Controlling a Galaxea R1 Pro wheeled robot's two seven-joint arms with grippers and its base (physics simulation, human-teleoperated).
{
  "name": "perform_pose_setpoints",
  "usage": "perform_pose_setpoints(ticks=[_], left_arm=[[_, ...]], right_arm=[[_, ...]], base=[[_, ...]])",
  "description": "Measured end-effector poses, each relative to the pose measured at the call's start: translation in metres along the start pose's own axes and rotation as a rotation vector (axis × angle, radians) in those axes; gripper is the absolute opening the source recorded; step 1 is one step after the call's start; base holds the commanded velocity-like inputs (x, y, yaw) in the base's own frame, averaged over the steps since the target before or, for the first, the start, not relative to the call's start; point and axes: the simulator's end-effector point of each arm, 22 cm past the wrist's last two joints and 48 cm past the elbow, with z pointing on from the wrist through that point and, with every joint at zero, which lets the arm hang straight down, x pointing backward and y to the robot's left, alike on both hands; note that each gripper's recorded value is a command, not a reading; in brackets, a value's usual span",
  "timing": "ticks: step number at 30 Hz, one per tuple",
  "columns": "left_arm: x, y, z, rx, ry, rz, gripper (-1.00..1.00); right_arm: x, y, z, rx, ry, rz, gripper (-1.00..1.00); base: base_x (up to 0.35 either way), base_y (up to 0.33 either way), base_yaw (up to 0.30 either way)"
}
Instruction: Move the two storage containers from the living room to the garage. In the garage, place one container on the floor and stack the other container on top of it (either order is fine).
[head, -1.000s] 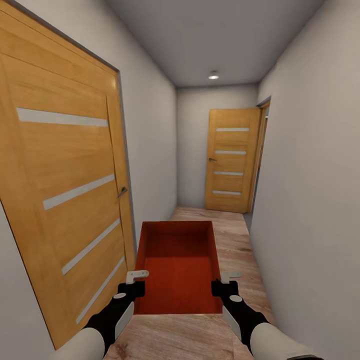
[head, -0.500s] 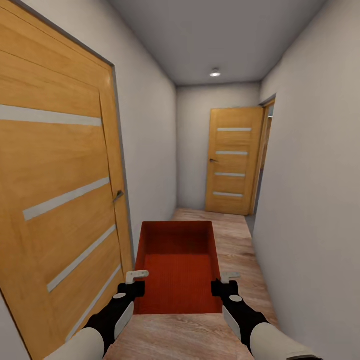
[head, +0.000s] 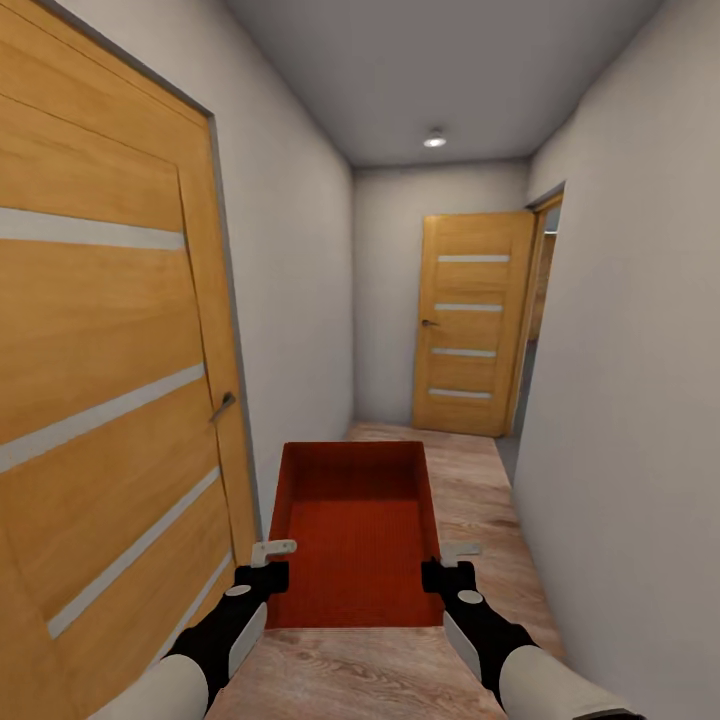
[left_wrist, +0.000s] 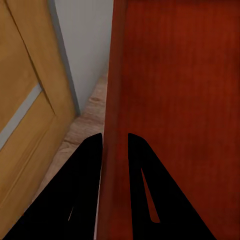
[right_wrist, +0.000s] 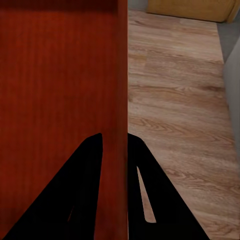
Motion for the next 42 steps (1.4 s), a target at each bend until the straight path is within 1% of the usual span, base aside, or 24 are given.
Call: perform_pose_setpoints(ticks=[42], left_arm=[[0.0003,0.0001,0.0000,0.000,0.002,0.002,-1.00]], right_arm=[[0.0015,0.0002,-0.0002,0.000,0.002,0.002,-1.00]], base=[[0.321,0.000,0.000]])
